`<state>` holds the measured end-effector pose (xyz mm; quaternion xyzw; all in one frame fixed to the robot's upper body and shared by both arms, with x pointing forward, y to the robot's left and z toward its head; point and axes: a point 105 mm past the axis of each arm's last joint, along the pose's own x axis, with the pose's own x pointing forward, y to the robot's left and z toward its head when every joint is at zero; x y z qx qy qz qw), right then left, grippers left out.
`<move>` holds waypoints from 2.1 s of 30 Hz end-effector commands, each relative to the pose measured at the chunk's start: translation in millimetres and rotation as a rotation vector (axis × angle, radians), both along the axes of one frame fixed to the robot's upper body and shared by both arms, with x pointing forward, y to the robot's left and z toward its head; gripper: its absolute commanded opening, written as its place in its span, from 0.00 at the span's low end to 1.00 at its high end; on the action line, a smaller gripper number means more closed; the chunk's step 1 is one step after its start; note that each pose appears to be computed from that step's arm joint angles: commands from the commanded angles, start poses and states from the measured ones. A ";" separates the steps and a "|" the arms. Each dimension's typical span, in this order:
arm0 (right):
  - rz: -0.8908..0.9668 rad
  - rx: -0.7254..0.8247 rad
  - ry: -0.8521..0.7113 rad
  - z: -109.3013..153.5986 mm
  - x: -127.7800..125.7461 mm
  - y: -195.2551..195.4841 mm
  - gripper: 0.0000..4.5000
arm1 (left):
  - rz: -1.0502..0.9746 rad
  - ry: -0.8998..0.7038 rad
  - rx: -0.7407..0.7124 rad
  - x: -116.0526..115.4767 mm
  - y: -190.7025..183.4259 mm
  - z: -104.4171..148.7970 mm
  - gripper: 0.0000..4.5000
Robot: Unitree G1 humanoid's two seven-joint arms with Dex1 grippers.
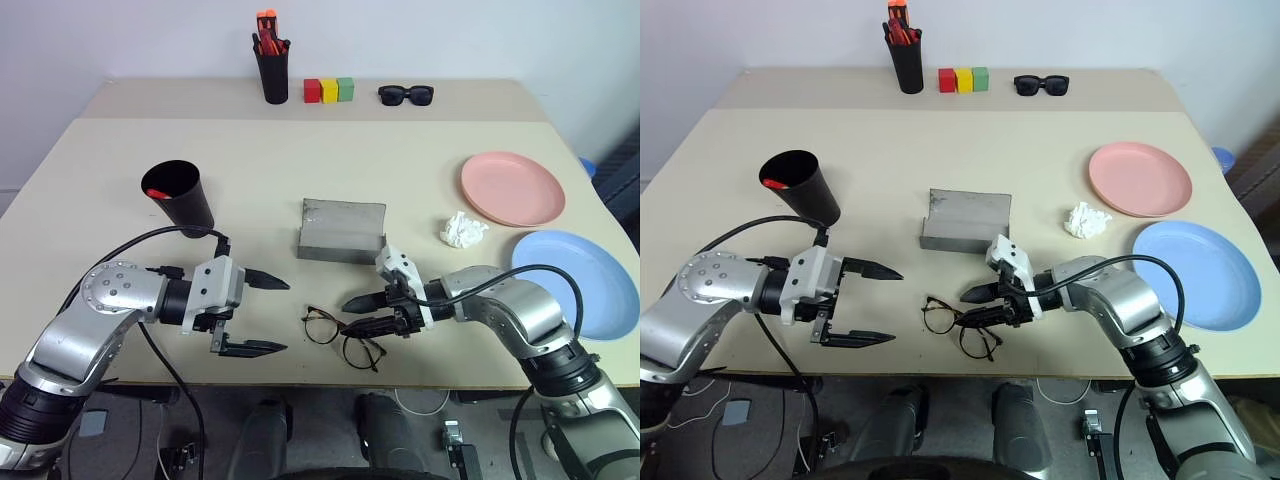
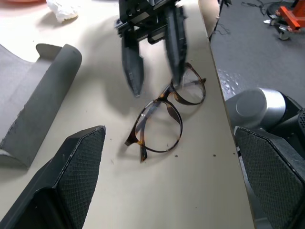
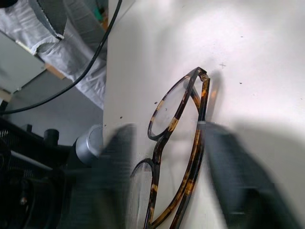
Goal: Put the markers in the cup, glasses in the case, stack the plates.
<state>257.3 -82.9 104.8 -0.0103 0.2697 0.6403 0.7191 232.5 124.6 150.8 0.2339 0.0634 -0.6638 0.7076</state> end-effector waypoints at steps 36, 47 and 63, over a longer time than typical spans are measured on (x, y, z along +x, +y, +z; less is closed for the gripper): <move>-0.123 0.011 0.040 -14.4 -33.2 -0.9 0.99 | -0.087 -0.021 0.001 6.7 -10.0 -2.1 1.00; -0.175 0.008 -0.088 -11.1 -16.7 -4.6 0.99 | -0.090 -0.126 0.058 15.1 -16.3 -14.9 1.00; -0.175 0.132 -0.447 24.6 -9.6 -10.7 0.99 | -0.070 -0.176 0.058 30.8 -22.2 -20.0 1.00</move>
